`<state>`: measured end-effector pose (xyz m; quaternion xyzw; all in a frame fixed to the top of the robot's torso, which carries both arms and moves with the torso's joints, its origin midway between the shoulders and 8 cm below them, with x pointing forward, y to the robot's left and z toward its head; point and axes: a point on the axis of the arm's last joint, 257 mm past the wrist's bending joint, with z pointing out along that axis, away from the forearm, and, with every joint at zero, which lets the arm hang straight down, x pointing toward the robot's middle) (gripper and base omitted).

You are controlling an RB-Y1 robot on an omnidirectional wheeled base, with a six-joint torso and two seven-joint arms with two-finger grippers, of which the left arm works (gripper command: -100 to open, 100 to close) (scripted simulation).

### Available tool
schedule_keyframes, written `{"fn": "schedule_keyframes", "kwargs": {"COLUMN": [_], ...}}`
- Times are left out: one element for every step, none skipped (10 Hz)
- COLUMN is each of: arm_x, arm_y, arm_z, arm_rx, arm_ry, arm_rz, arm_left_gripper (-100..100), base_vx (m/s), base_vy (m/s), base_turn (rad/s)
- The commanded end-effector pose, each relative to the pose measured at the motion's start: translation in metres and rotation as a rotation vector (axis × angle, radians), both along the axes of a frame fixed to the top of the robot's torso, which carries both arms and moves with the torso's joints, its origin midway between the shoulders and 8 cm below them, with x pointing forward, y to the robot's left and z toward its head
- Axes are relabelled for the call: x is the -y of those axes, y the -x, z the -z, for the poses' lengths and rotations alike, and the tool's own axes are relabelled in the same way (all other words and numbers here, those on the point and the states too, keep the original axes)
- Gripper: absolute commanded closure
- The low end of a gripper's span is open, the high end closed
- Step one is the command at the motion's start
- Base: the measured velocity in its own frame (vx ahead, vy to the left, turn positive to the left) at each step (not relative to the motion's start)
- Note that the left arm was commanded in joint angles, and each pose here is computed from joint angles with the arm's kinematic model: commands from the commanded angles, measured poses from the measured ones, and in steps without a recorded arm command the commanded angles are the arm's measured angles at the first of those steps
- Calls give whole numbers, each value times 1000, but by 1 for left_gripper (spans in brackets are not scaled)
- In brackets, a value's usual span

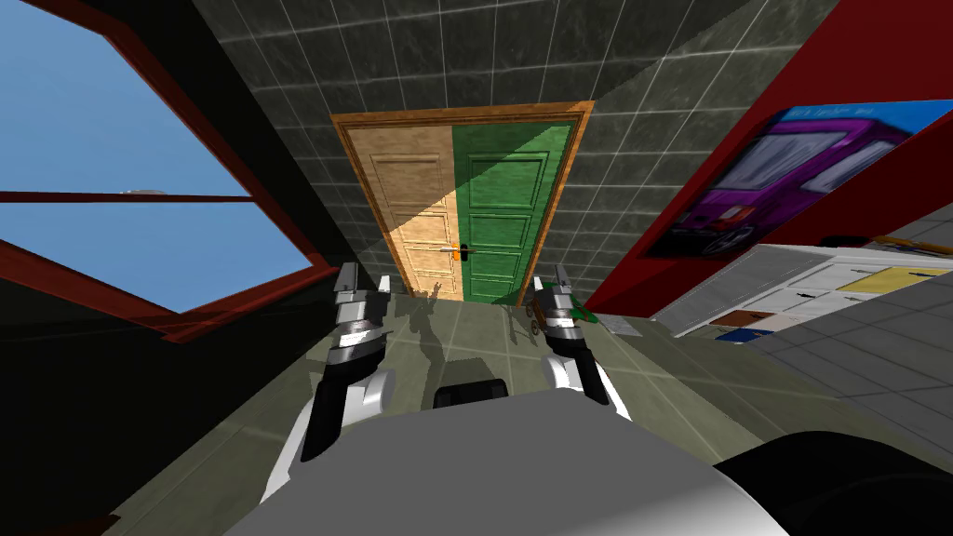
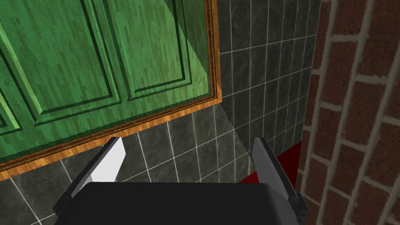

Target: Pull the door open

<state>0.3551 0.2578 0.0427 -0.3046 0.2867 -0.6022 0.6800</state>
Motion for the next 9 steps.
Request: {"fn": "schedule_keyframes", "kwargs": {"arm_x": [2,4,5,6,7,8,9,10,11], "arm_y": [-7,-13,-16,-23,-28,-32,-36,-40,-45], "arm_z": [8,15,19,27,32,37,42,48,54], "arm_rx": [-14,-26,-32,-46,-55,-64,-73,-82,-93], "arm_ry": [1,2,3,4,5,6,7,8,9], "arm_rz": [14,26,31,44,51,59,66,73,81], "arm_left_gripper": [-100,-100,-100,-100,-100,-100,-100,-100,-100], "base_vx": [46,84,93,109,99,69,64,71,68], "base_vy": [49,-1,-11,-4,-4,-6,4,2,6], "base_turn": [-34,-53,-28,-32,-41,-35,-26,-32,-37]}}
